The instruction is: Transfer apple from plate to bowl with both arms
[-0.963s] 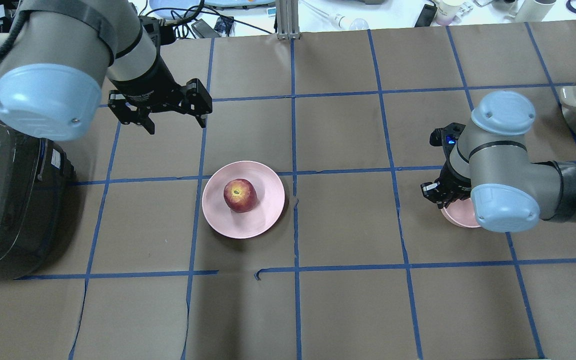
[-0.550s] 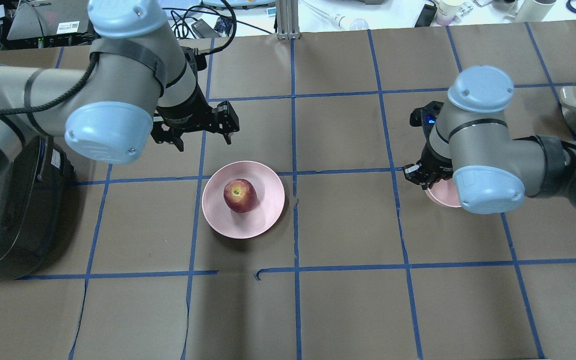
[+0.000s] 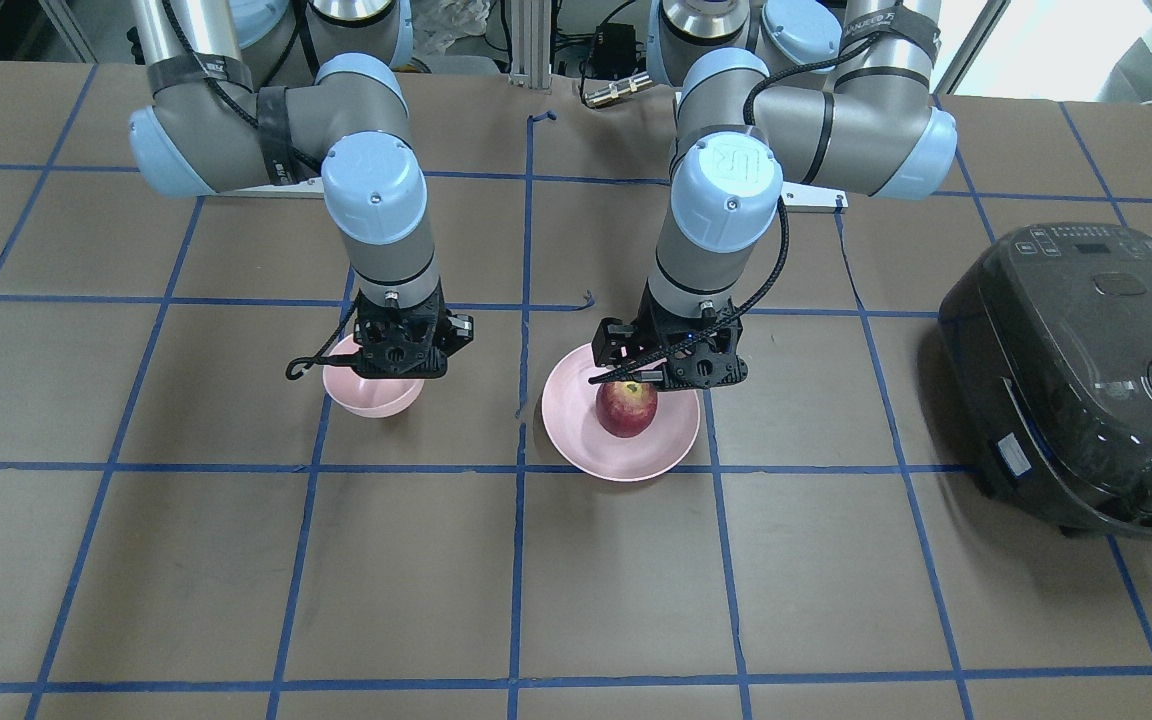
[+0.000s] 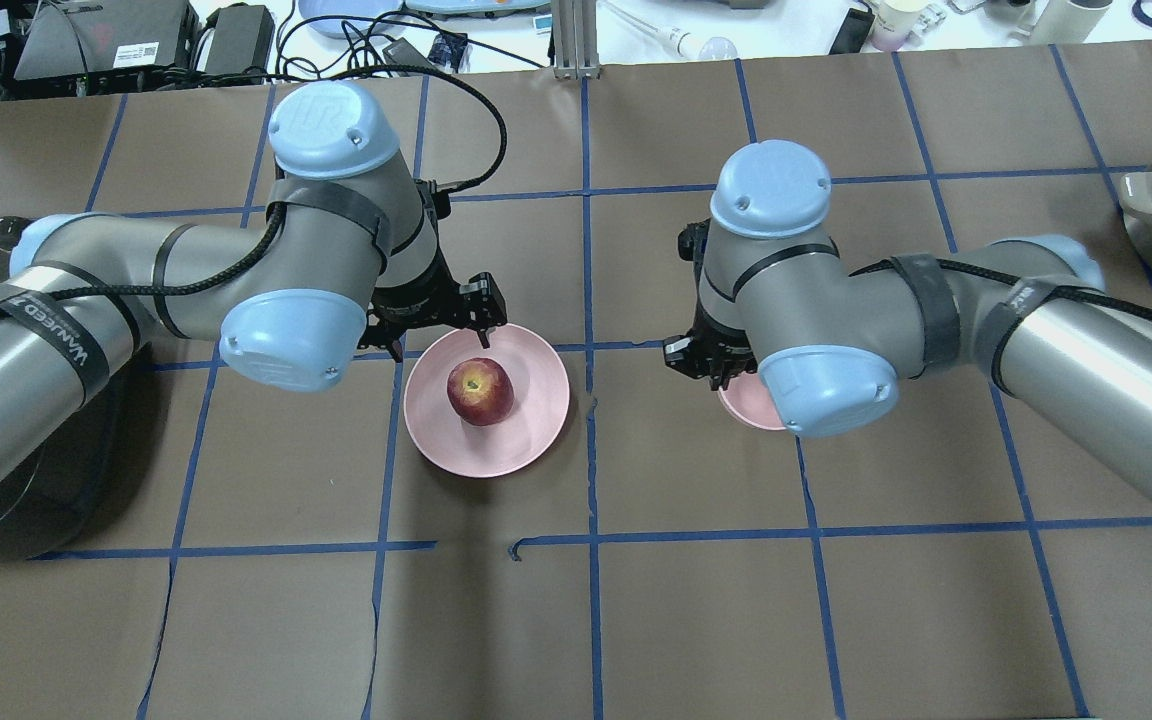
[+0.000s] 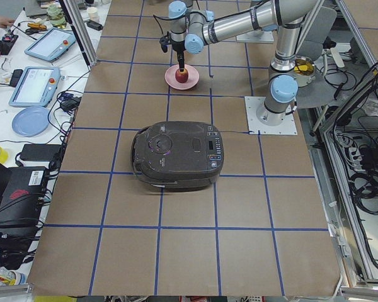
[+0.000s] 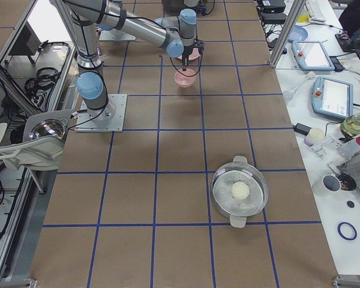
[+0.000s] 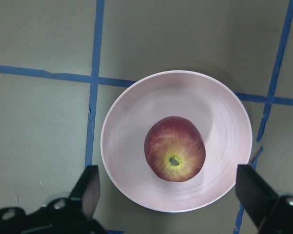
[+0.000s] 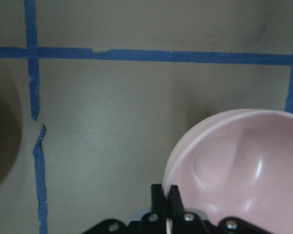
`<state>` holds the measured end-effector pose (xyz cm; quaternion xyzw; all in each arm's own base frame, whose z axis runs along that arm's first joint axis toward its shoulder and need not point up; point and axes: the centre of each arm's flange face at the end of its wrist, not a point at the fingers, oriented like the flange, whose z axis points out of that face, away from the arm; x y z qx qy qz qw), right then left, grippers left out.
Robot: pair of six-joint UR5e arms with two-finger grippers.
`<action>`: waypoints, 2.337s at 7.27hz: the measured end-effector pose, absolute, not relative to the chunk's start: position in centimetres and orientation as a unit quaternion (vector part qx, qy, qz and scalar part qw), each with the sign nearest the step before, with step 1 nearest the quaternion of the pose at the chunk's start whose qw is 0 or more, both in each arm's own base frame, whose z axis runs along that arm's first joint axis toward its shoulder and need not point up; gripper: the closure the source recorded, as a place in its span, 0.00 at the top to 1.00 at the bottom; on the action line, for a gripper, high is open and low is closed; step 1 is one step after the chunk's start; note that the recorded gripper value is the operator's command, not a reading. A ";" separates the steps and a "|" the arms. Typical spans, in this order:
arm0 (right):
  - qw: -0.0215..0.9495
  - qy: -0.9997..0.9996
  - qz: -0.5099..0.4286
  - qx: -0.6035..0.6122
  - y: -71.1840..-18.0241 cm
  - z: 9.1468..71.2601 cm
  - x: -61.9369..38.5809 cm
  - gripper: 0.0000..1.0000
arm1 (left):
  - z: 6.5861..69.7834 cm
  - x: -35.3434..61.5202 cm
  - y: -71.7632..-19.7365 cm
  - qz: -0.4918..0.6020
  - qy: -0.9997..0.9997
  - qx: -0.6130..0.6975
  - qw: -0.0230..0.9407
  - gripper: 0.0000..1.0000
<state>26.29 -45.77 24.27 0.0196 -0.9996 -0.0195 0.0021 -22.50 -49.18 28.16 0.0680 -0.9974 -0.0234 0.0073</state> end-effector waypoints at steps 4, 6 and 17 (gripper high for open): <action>-0.006 -1.000 0.005 0.008 -47.1 25.4 27.2 1.00 | 24.9 -23.8 -50.2 -0.013 -0.998 0.059 0.020 1.00; 0.032 -0.999 0.024 -0.005 -50.5 31.4 24.8 1.00 | 23.5 -24.0 -50.4 -0.023 -0.998 0.062 0.016 1.00; 0.004 -0.997 0.046 -0.058 -49.5 54.1 14.5 1.00 | 25.8 -26.9 -53.3 0.005 -0.985 0.159 0.063 0.07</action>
